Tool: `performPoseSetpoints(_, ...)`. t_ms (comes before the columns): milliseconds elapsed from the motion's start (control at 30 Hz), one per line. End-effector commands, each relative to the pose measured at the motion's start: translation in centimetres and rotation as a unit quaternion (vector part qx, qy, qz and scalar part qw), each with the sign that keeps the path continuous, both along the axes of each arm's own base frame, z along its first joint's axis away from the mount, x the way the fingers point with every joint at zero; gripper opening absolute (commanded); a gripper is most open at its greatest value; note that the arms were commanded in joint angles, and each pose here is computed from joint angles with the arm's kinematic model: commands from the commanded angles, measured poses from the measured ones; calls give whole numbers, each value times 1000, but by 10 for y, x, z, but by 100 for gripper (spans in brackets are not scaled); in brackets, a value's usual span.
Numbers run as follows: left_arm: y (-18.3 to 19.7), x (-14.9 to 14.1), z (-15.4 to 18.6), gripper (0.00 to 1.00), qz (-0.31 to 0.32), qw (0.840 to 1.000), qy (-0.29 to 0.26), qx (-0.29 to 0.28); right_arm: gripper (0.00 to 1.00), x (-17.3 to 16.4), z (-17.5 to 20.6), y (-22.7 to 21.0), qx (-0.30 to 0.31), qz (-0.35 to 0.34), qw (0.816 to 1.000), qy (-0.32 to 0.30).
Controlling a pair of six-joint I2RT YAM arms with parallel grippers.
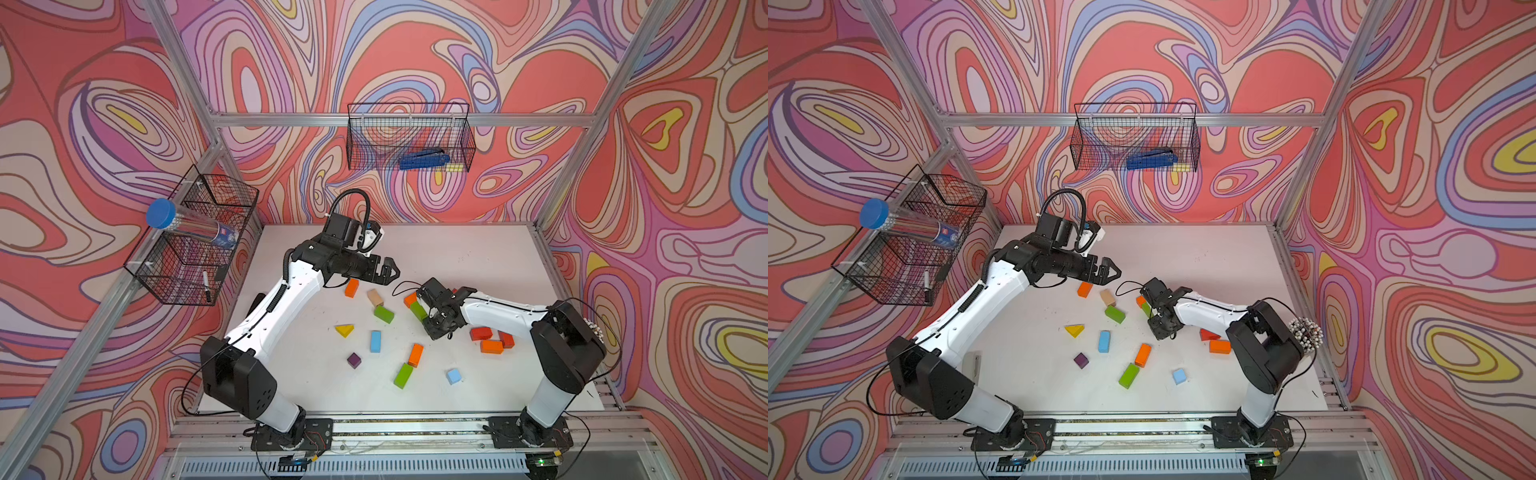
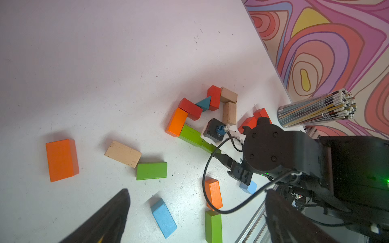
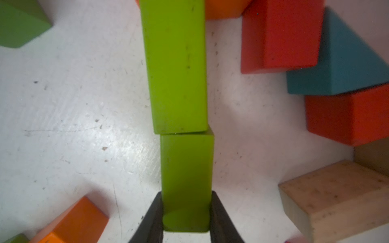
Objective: Assemble a heart with building blocks
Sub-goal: Assemble the building block at the center of the board.
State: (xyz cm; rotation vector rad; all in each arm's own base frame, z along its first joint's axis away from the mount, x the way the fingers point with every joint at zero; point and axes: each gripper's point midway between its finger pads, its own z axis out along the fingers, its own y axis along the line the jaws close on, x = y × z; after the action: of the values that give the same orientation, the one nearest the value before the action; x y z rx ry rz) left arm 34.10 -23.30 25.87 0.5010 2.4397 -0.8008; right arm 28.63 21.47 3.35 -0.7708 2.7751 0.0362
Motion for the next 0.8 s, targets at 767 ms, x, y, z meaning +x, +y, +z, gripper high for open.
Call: performPoseSetpoints(767,-2,-1,-1,100,-9,1000,-1,-4,46,8,9,-14,-26,-9,999,-19)
